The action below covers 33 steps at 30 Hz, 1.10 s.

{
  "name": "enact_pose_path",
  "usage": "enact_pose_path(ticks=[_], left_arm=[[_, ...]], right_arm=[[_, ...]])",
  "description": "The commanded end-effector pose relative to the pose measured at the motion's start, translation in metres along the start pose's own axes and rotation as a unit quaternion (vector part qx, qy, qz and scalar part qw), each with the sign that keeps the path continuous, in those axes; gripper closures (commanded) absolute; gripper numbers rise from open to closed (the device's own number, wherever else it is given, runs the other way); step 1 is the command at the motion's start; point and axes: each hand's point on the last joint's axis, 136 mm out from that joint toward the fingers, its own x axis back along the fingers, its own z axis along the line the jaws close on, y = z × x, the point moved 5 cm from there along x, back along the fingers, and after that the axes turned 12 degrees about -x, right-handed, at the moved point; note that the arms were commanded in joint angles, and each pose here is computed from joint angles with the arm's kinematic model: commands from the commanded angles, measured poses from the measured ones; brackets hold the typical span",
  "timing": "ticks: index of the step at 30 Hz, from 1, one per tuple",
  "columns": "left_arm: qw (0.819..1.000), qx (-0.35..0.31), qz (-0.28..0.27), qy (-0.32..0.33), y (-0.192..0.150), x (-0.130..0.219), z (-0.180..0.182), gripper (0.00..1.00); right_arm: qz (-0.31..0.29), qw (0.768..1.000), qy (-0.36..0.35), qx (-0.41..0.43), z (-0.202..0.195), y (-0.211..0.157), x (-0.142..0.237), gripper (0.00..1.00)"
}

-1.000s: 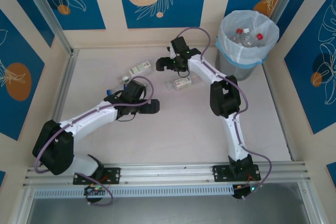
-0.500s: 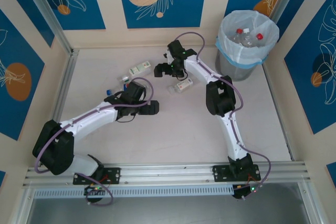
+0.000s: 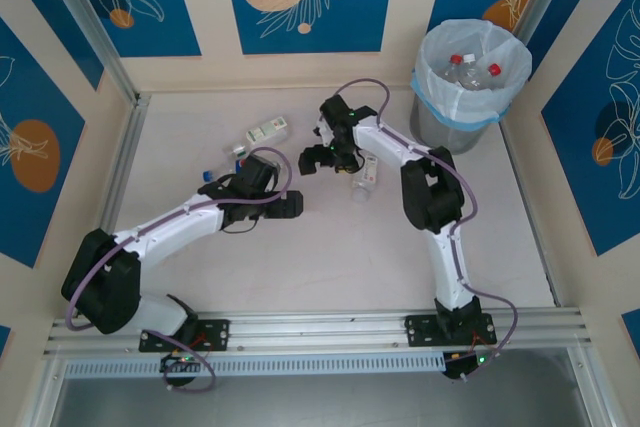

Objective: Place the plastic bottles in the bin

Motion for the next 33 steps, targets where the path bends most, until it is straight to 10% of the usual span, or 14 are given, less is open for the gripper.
enact_pose_path(ticks=[1,8,33], left_arm=[[1.0,0.005,-0.02,-0.01,0.009,0.003,-0.002,0.01],[1.0,0.009,-0.015,-0.025,0.013,-0.005,-0.007,0.01],[1.0,0.013,-0.004,-0.021,0.01,-0.012,-0.006,0.01]], right_arm=[[-0.054,0.998,0.014,0.011,0.011,-0.004,0.048,0.01],[-0.162,0.986,-0.026,-0.034,-0.017,-0.002,0.084,0.0],[-0.027,0.985,-0.142,-0.098,-0.099,-0.072,0.034,0.22]])
